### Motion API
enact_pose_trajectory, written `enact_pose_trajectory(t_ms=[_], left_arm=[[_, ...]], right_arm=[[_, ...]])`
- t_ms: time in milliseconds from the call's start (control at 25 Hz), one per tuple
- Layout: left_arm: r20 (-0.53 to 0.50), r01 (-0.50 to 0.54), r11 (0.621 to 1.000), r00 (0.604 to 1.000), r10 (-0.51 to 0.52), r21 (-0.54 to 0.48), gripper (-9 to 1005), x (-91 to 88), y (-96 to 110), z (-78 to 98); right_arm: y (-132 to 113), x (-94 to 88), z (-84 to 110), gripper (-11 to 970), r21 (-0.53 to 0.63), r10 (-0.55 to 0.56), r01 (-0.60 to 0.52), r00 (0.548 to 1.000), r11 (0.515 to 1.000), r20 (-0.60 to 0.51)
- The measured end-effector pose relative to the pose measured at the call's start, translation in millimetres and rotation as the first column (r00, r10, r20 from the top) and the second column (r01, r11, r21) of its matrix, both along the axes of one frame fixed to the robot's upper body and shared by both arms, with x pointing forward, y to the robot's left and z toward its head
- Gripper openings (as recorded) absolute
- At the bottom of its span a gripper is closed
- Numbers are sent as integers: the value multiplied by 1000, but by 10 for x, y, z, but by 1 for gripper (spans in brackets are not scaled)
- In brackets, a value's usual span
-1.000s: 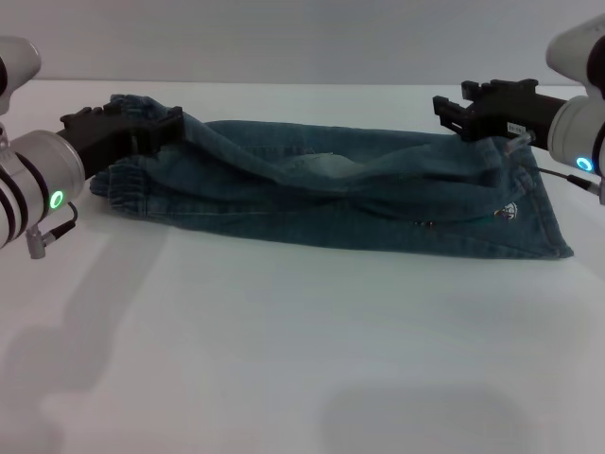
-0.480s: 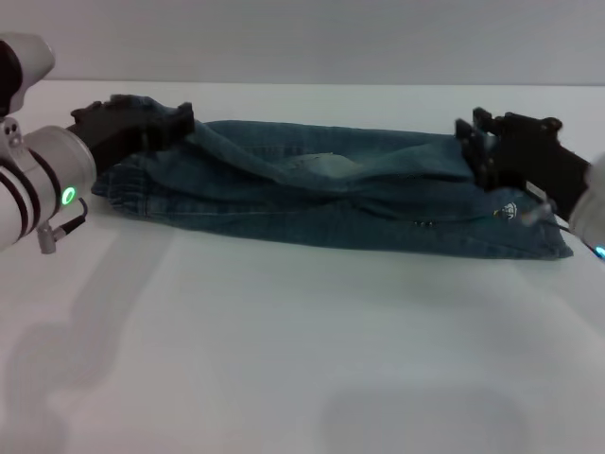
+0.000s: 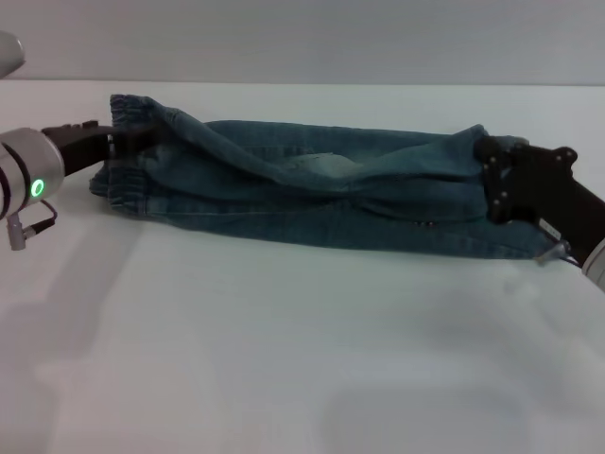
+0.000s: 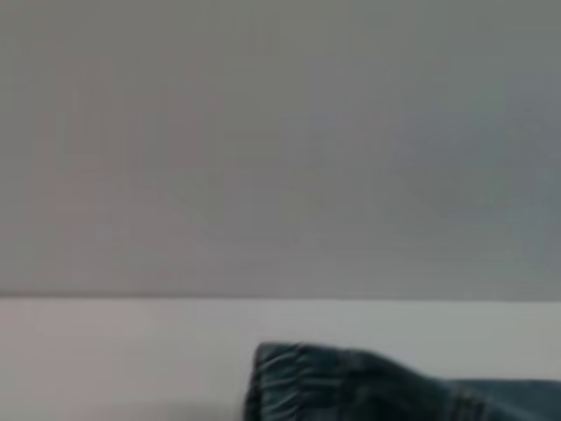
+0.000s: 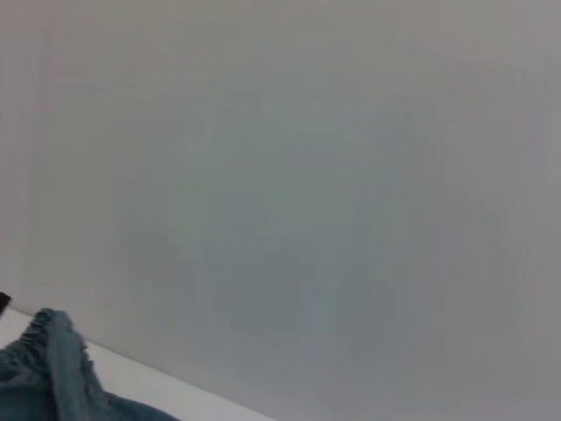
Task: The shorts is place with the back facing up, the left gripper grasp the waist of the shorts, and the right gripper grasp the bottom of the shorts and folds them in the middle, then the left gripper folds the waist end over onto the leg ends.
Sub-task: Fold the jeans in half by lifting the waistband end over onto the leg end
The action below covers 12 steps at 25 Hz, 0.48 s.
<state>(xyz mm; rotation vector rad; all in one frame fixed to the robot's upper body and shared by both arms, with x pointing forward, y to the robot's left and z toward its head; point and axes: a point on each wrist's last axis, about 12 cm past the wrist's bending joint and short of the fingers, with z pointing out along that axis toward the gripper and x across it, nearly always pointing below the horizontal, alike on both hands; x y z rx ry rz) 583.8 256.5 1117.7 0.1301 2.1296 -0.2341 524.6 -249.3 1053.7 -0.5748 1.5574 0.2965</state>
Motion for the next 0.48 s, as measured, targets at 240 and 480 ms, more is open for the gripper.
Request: enact_pose_trajectory(t_ms=[240, 480], left_arm=[[-88, -15, 1000, 996, 17, 20, 745, 113, 63, -160], [-137, -4, 1000, 991, 8, 30, 744, 160, 46, -216]], right_arm=[[-15, -65, -36, -1, 20, 14, -14, 1000, 1000, -8], [-14, -98, -55, -2, 30, 20, -19, 1000, 999, -17]])
